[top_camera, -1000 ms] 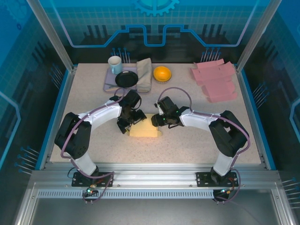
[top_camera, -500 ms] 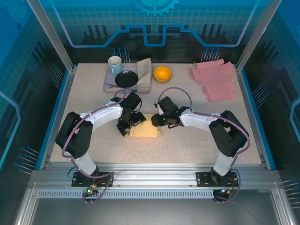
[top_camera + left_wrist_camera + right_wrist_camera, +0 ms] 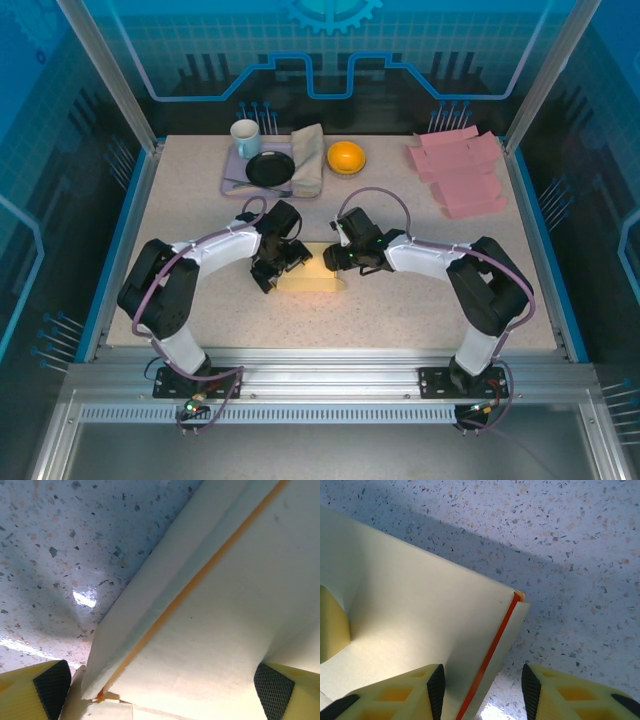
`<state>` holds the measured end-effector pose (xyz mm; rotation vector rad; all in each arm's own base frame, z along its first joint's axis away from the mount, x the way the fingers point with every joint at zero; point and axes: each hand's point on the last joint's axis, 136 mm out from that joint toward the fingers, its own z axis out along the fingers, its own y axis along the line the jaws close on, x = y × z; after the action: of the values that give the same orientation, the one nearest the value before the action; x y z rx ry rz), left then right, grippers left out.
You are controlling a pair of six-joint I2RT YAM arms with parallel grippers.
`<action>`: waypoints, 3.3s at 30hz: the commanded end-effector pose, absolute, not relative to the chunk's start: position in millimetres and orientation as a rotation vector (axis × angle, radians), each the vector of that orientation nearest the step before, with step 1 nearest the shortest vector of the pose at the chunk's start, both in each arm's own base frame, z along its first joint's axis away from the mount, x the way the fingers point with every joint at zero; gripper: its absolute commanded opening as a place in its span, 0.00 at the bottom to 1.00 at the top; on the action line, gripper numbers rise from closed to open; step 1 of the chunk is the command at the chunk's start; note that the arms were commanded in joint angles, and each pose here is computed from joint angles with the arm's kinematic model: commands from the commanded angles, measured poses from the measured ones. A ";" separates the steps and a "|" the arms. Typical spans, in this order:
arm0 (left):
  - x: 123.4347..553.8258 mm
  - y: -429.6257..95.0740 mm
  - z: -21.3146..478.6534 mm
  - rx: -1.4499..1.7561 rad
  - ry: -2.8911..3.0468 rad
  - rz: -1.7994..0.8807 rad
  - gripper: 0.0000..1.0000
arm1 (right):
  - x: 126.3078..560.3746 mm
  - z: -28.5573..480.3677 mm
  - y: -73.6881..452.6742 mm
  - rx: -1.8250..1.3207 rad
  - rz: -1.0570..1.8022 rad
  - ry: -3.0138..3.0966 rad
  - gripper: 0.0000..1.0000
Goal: Fold the paper box
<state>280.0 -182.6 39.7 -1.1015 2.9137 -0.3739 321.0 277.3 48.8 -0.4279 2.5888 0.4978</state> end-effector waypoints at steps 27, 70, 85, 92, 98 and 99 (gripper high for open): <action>258.5 -160.2 15.8 -1.105 2.950 -0.181 0.98 | 258.6 80.5 275.7 -0.403 0.472 2.653 0.47; 252.2 -155.3 9.0 -1.113 2.942 -0.170 0.97 | 234.8 39.2 285.9 -0.380 0.568 2.728 0.43; 250.9 -152.3 5.0 -1.122 2.940 -0.144 0.97 | 244.0 38.1 277.8 -0.362 0.528 2.716 0.41; 254.5 -155.9 6.3 -1.135 2.934 -0.164 0.97 | 260.6 41.7 269.6 -0.351 0.535 2.686 0.41; 259.4 -158.7 7.7 -1.141 2.927 -0.175 0.97 | 268.4 39.9 270.0 -0.352 0.586 2.668 0.39; 260.1 -159.3 7.8 -1.141 2.927 -0.175 0.97 | 269.0 39.2 270.0 -0.352 0.593 2.668 0.39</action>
<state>287.4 -182.9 36.2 -1.0780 2.8491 -0.4299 262.8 274.9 44.8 -0.3499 2.6765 0.5951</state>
